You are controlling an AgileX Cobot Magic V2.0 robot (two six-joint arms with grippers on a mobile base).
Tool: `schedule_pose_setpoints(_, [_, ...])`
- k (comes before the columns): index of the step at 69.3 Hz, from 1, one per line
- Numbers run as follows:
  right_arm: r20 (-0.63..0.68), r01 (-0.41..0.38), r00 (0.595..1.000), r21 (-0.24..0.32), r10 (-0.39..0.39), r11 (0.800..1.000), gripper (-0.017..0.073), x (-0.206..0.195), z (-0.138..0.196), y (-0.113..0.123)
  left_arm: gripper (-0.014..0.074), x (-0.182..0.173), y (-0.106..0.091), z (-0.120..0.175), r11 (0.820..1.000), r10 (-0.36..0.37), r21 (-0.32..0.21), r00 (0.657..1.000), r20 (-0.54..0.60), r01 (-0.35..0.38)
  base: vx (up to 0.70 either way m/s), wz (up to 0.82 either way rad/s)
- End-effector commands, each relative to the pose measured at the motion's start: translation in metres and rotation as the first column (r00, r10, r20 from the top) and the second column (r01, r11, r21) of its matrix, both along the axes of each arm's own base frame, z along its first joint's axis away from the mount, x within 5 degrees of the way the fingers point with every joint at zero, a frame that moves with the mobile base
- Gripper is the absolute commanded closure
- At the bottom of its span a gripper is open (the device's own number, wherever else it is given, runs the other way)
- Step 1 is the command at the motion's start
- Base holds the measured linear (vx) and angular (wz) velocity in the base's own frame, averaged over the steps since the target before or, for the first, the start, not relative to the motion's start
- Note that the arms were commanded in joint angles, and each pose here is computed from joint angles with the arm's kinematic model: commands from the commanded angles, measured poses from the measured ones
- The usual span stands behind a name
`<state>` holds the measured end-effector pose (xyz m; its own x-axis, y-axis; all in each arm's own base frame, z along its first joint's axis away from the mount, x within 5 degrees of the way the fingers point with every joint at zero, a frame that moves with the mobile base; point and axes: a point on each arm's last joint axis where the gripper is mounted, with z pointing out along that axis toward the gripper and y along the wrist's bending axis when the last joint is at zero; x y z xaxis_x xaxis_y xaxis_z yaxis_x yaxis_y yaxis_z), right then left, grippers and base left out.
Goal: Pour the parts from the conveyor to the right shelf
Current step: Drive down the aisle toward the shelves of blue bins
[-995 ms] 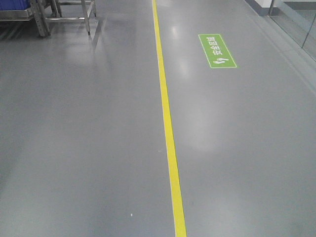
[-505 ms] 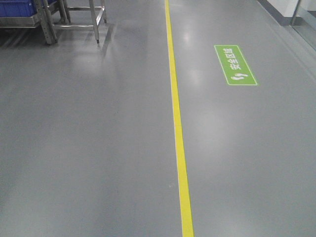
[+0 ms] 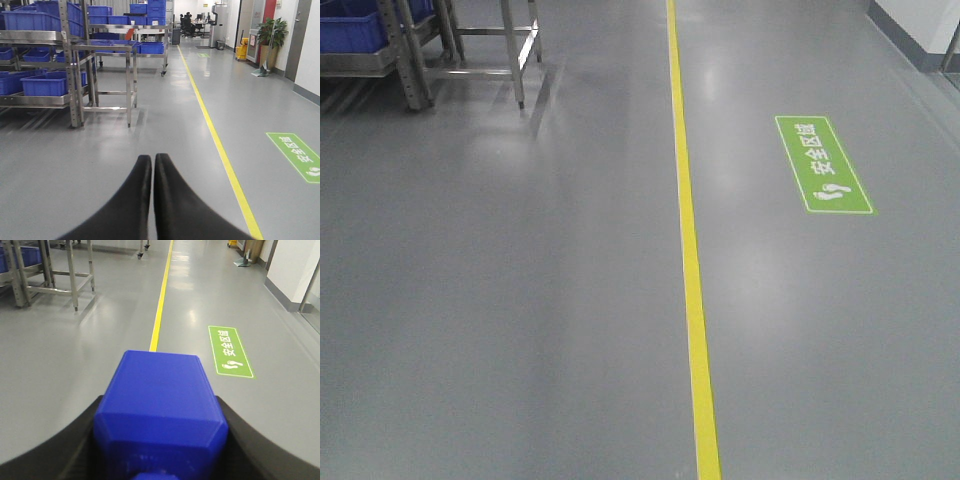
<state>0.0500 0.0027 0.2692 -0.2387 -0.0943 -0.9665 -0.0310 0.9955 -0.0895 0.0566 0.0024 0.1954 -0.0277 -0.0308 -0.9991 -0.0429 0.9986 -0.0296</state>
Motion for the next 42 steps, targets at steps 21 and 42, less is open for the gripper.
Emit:
schedule_pose_setpoints(21, [0.084, 0.009, 0.996, -0.007, -0.009, 1.0, 0.0564, 0.001, 0.0147, -0.0009, 0.06, -0.0021, -0.0004, 0.0146, 1.0, -0.006, -0.011, 0.994, 0.112, 0.007, 0.7, -0.16])
schedule_pose_setpoints(42, [0.084, 0.009, 0.996, -0.007, -0.009, 1.0, 0.0564, 0.001, 0.0147, -0.0009, 0.06, -0.0021, -0.0004, 0.0146, 1.0, -0.006, -0.011, 0.994, 0.112, 0.007, 0.76, -0.17])
